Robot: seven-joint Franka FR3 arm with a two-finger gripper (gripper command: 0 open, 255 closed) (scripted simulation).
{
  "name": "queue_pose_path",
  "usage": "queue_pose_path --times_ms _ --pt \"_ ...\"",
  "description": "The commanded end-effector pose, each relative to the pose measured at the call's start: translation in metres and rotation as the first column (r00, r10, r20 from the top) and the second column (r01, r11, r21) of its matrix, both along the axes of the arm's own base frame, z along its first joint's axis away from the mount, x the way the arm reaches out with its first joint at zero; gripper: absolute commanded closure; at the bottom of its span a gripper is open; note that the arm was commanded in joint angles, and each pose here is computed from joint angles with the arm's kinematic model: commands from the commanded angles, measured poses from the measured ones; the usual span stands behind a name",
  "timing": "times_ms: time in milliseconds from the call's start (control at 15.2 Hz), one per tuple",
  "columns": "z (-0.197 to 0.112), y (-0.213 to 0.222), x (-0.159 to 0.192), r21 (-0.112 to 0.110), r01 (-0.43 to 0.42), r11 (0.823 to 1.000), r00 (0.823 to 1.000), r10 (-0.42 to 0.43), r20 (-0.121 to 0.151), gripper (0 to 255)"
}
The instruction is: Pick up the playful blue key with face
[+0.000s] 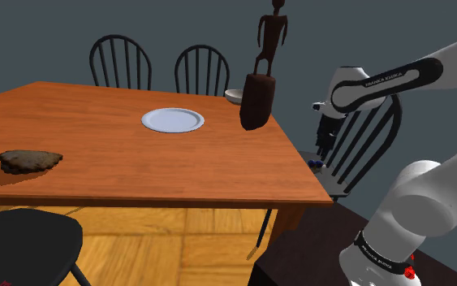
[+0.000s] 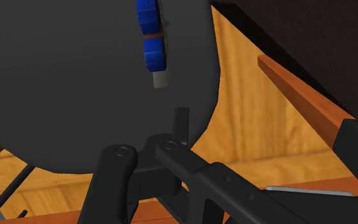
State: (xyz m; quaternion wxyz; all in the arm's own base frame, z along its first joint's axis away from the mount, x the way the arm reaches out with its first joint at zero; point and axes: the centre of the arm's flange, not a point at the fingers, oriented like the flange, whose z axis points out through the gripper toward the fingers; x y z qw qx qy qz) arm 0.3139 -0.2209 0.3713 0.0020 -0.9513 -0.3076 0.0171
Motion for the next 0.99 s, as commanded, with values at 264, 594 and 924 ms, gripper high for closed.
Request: queue_pose_path --times_ms 264,594,924 --pt "-0.056 -0.05 0.017 -0.028 -0.122 0.992 0.992 0.122 -0.004 0" --pt "-0.089 -0.071 0.026 -0.038 -0.172 0.984 0.985 0.172 -0.007 0" --pt "-0.115 -0.071 0.026 -0.038 -0.172 0.984 0.985 0.172 -0.007 0"
